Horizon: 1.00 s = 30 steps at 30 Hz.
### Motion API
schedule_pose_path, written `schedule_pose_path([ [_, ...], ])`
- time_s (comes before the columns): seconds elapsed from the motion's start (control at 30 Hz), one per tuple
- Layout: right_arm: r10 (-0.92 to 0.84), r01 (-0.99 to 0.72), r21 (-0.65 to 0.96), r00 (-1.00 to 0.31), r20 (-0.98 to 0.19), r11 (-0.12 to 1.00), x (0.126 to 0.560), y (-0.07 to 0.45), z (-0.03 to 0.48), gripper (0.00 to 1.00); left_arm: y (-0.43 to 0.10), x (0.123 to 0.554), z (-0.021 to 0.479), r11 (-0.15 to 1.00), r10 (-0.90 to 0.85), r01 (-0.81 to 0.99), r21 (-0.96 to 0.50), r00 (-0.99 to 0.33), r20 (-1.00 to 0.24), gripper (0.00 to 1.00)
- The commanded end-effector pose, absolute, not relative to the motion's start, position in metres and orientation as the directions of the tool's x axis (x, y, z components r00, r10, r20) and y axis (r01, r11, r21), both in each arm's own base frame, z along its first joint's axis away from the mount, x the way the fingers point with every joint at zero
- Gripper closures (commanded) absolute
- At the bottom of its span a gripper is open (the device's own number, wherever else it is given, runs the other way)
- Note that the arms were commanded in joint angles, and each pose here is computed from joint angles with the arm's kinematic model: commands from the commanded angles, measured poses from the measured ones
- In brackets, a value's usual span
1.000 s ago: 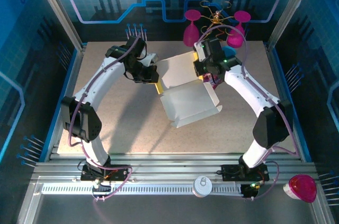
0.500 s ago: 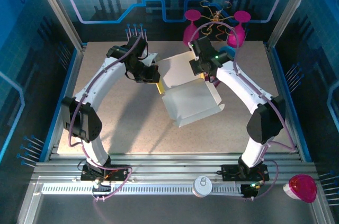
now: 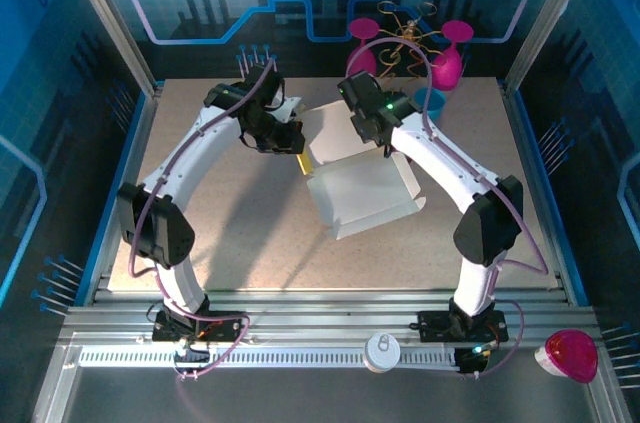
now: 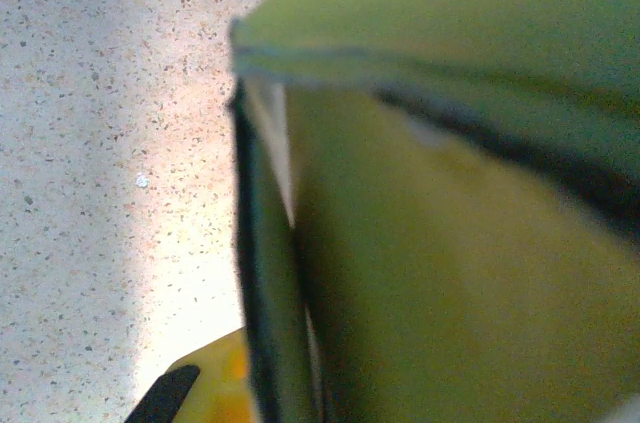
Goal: Fold the paper box
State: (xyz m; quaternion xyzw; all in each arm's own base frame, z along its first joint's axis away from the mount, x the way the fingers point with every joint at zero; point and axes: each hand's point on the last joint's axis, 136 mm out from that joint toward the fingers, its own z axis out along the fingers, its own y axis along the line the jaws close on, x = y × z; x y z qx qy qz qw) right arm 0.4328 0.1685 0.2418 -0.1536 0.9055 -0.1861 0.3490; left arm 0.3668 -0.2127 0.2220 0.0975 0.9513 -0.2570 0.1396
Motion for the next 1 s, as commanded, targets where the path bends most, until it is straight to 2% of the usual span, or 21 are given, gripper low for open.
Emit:
schedule_pose_path([
  [0.0, -0.452, -0.141, -0.528, -0.722, -0.523, 0.837, 0.429, 0.158, 0.245, 1.0, -0.212, 0.372, 0.231, 0.856, 0.099, 0.25, -0.453, -0.939, -0.331, 1.0],
  [0.1, -0.467, -0.155, -0.533, -0.716, -0.52, 0.832, 0.429, 0.163, 0.246, 1.0, -0.212, 0.372, 0.232, 0.858, 0.098, 0.248, -0.45, -0.938, -0.331, 1.0],
  [0.23, -0.452, -0.198, -0.46, -0.704, -0.548, 0.866, 0.424, 0.174, 0.247, 1.0, -0.208, 0.374, 0.23, 0.873, 0.081, 0.227, -0.433, -0.941, -0.329, 1.0],
  [0.5, -0.416, -0.205, -0.419, -0.753, -0.509, 0.885, 0.414, 0.175, 0.233, 1.0, -0.174, 0.385, 0.22, 0.968, -0.035, 0.058, -0.246, -0.934, -0.356, 1.0],
  [0.73, -0.389, -0.181, -0.405, -0.758, -0.524, 0.896, 0.411, 0.181, 0.233, 1.0, -0.171, 0.385, 0.215, 0.985, -0.043, 0.023, -0.171, -0.928, -0.37, 1.0],
  [0.97, -0.368, -0.152, -0.413, -0.775, -0.514, 0.898, 0.408, 0.187, 0.228, 1.0, -0.158, 0.386, 0.212, 1.0, -0.014, -0.017, 0.006, -0.919, -0.393, 1.0],
])
